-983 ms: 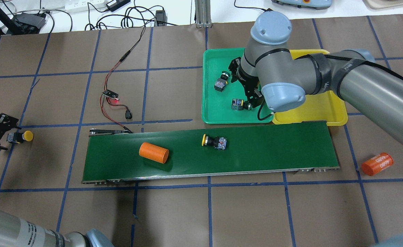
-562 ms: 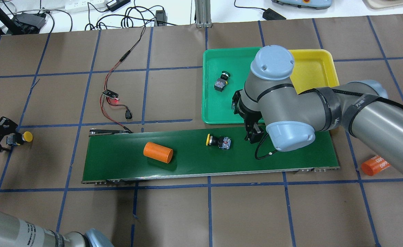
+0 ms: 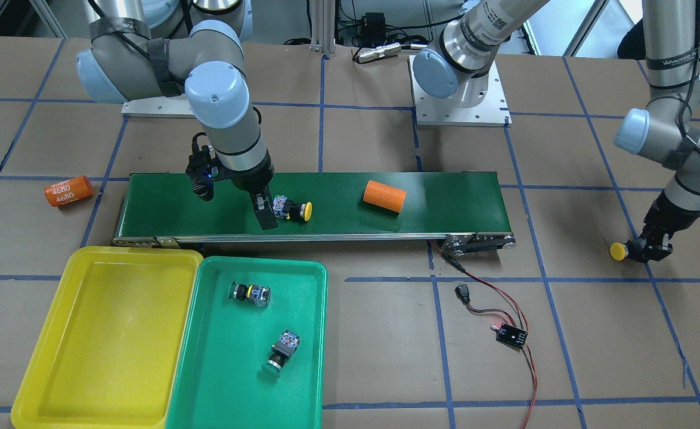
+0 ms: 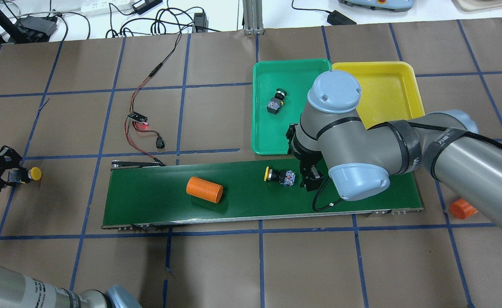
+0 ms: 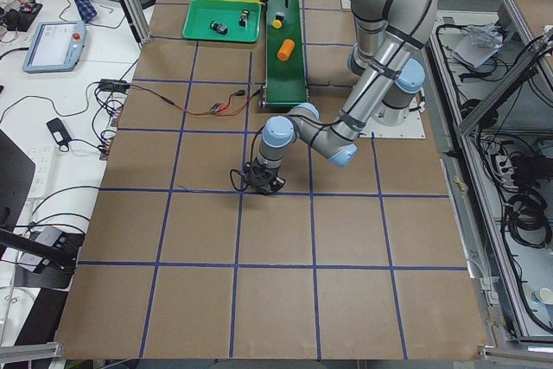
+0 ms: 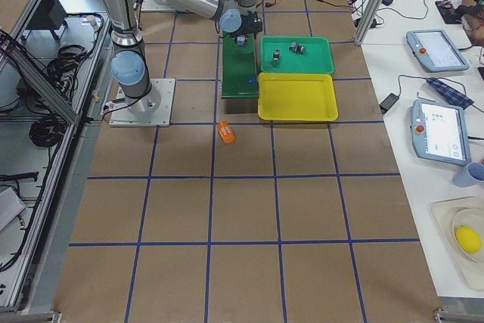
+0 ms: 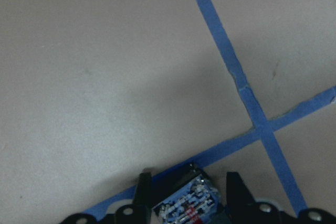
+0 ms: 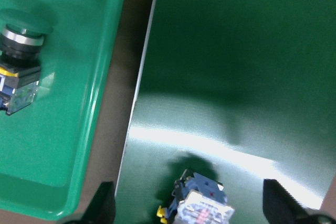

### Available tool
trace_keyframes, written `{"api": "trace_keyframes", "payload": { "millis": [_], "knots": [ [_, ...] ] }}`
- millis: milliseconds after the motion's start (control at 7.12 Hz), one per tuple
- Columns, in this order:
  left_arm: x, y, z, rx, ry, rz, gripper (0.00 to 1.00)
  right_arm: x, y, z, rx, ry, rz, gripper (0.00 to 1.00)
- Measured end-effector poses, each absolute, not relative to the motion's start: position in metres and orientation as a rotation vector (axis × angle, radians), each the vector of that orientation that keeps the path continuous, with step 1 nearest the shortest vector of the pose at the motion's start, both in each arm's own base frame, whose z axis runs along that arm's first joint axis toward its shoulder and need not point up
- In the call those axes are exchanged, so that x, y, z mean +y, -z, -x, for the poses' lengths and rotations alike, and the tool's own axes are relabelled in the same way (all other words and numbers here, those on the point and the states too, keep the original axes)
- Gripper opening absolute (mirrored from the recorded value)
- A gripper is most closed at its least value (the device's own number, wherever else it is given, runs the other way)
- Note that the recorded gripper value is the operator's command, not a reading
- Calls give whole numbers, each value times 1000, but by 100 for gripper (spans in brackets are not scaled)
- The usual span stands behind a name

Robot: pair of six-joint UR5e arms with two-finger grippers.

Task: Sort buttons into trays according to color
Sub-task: 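Grasp the belt's yellow button with the right gripper while the left grasps another, then carry the yellow button to the yellow tray while the left carries one to the belt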

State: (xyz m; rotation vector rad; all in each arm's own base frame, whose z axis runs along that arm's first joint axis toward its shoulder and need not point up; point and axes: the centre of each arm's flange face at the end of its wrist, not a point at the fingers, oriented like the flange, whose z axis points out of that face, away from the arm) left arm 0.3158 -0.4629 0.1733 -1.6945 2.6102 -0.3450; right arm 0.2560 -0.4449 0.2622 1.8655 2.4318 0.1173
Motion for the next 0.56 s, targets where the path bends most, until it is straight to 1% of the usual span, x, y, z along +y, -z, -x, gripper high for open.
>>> {"api": "trace_keyframes", "payload": {
  "millis": [421, 562],
  "knots": [
    [-461, -191, -307, 2621, 307, 1705, 52, -432, -244, -253, 2464, -154, -1879, 99],
    [-459, -201, -303, 2625, 286, 1714, 52, -430, -240, -252, 2471, -157, -1882, 39]
  ]
}}
